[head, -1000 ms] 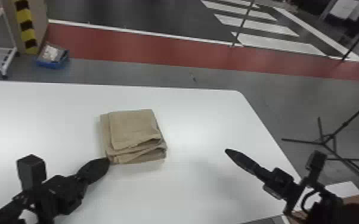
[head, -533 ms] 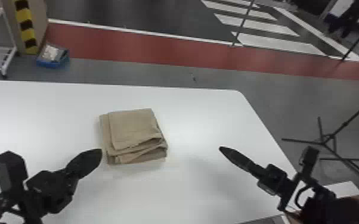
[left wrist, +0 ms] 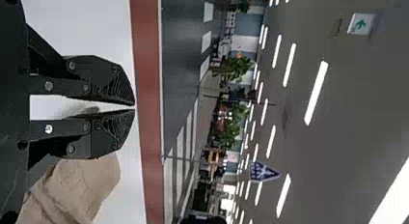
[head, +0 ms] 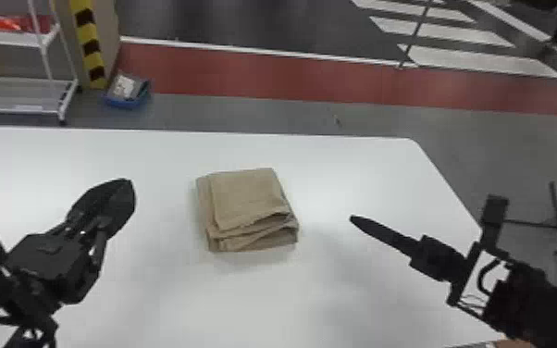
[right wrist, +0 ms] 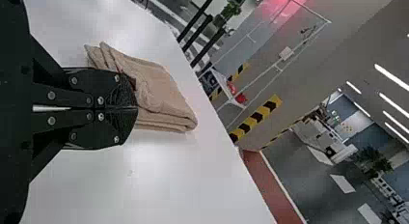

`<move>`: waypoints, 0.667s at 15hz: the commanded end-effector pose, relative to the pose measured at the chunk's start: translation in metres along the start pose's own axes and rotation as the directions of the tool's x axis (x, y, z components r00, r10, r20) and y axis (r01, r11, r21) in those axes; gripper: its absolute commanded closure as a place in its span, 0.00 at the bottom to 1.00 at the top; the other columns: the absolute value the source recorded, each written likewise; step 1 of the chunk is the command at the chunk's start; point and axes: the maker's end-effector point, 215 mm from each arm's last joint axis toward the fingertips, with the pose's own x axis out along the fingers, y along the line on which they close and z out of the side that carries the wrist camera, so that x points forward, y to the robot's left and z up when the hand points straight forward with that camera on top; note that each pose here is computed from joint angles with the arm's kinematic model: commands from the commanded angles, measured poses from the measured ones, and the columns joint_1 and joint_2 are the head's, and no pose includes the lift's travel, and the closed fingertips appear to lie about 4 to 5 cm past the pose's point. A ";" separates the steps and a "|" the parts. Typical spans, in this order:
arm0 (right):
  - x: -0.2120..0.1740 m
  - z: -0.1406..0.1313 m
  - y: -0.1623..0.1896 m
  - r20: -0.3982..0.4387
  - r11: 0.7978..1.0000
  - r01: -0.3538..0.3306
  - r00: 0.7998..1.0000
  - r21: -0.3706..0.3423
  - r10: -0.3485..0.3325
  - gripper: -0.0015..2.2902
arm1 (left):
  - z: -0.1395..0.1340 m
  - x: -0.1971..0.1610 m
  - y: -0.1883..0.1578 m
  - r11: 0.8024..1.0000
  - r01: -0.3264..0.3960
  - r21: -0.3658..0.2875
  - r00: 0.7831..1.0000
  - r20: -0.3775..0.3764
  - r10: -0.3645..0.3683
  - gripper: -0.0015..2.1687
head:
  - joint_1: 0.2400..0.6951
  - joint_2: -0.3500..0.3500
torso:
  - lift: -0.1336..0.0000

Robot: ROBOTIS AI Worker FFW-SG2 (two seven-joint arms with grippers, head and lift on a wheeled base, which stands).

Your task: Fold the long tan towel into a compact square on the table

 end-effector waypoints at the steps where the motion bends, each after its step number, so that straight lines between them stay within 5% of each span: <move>1: 0.031 0.004 0.010 -0.008 0.990 0.041 0.999 -0.137 -0.043 0.51 | 0.026 -0.016 0.012 0.997 -0.071 0.013 0.997 0.031 0.071 0.00 | 1.00 0.25 | 0.08; 2: 0.046 0.007 0.012 0.010 0.976 0.074 0.997 -0.205 -0.073 0.17 | 0.028 -0.019 0.020 0.994 -0.110 0.006 0.994 0.025 0.110 0.00 | 1.00 0.28 | 0.08; 3: 0.060 0.009 0.017 0.032 0.959 0.107 0.994 -0.264 -0.102 0.00 | 0.023 -0.021 0.028 0.989 -0.149 -0.001 0.989 -0.001 0.149 0.01 | 1.00 0.31 | 0.08; 6: 0.089 0.023 0.033 0.174 0.901 0.226 0.970 -0.369 -0.172 0.01 | 0.028 -0.027 0.051 0.968 -0.250 0.008 0.968 0.010 0.250 0.01 | 1.00 0.41 | 0.08; 9: 0.096 0.017 0.068 0.298 0.847 0.266 0.945 -0.460 -0.134 0.02 | 0.019 -0.033 0.071 0.953 -0.304 0.018 0.952 0.037 0.303 0.00 | 1.00 0.49 | 0.08; 10: 0.097 0.004 0.077 0.304 0.843 0.259 0.945 -0.471 -0.121 0.02 | 0.016 -0.036 0.077 0.950 -0.312 0.017 0.949 0.058 0.311 0.00 | 1.00 0.51 | 0.08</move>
